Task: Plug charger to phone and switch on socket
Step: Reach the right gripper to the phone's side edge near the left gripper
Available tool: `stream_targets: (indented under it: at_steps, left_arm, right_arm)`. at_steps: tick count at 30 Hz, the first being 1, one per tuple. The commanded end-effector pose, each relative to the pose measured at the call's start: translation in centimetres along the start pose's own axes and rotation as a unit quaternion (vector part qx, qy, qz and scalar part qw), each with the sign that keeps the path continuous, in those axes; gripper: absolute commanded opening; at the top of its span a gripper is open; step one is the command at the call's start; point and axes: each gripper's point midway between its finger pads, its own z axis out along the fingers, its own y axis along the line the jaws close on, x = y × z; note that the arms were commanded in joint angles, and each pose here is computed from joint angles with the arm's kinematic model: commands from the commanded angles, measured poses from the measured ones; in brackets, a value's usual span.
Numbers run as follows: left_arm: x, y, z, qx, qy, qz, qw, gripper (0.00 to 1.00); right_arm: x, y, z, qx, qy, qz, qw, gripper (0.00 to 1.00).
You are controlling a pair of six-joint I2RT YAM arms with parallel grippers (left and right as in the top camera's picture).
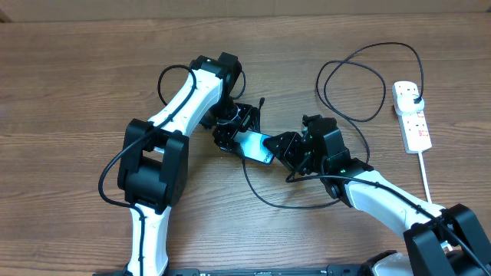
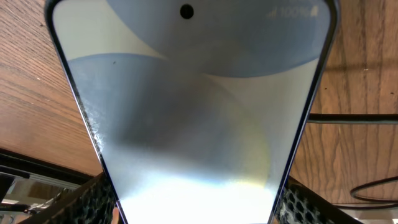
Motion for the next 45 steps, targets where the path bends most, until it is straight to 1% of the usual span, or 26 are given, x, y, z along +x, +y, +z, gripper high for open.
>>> stream_targets:
  at_steps: [1, 15, 19, 22, 27, 31, 33, 36, 37, 38, 39, 40, 45]
  left_arm:
    - [0.9, -0.7, -0.5, 0.011, -0.001, 0.000, 1.000, 0.61]
    - [1.9, -1.1, 0.0, 0.015, 0.007, 0.005, 1.000, 0.61]
    - [1.9, -1.1, 0.0, 0.015, 0.007, 0.005, 1.000, 0.61]
    - [1.9, -1.1, 0.0, 0.015, 0.007, 0.005, 1.000, 0.65]
    - [1.9, -1.0, 0.0, 0.014, 0.007, 0.005, 1.000, 0.69]
    - [1.9, -1.0, 0.0, 0.015, 0.007, 0.005, 1.000, 0.72]
    - [1.9, -1.0, -0.1, 0.014, 0.007, 0.006, 1.000, 0.75]
    - [2.0, -1.0, -0.1, 0.015, 0.010, 0.007, 1.000, 0.76]
    - [2.0, -1.1, -0.1, 0.016, 0.013, 0.011, 1.000, 0.77]
    - [2.0, -1.1, -0.2, 0.017, 0.015, 0.023, 0.999, 0.82]
    - [2.2, -1.1, -0.3, 0.019, 0.023, 0.039, 0.999, 0.98]
    - [2.3, -1.4, -0.4, 0.027, 0.034, 0.061, 0.997, 1.00]
    - [2.7, -3.5, -2.2, 0.097, 0.092, 0.161, 0.978, 1.00]
  right_arm:
    - [-0.6, 0.7, 0.2, -0.003, -0.010, 0.002, 1.000, 0.34]
    - [0.0, 0.0, 0.8, 0.002, 0.007, 0.007, 1.000, 0.25]
    - [0.0, 0.0, 0.8, 0.002, 0.007, 0.007, 1.000, 0.20]
    - [-0.1, 0.1, 0.8, 0.001, 0.007, 0.006, 1.000, 0.16]
    - [-0.1, 0.1, 0.8, 0.001, 0.007, 0.006, 1.000, 0.04]
    - [-0.1, 0.3, 0.8, -0.003, 0.006, 0.005, 1.000, 0.04]
    - [0.0, 0.8, 0.7, -0.016, 0.012, 0.001, 1.000, 0.04]
    - [-0.1, 1.8, 0.6, -0.039, 0.018, -0.005, 0.999, 0.04]
    - [-0.2, 2.0, 0.5, -0.044, 0.019, -0.006, 0.999, 0.04]
    - [-0.3, 2.2, 0.4, -0.049, 0.019, -0.007, 0.999, 0.04]
    - [-0.5, 2.2, 0.3, -0.052, 0.019, -0.006, 0.998, 0.04]
    - [-0.6, 2.3, 0.2, -0.056, 0.019, -0.005, 0.998, 0.04]
    - [-1.6, 3.1, -1.1, -0.076, 0.014, -0.004, 0.997, 0.04]
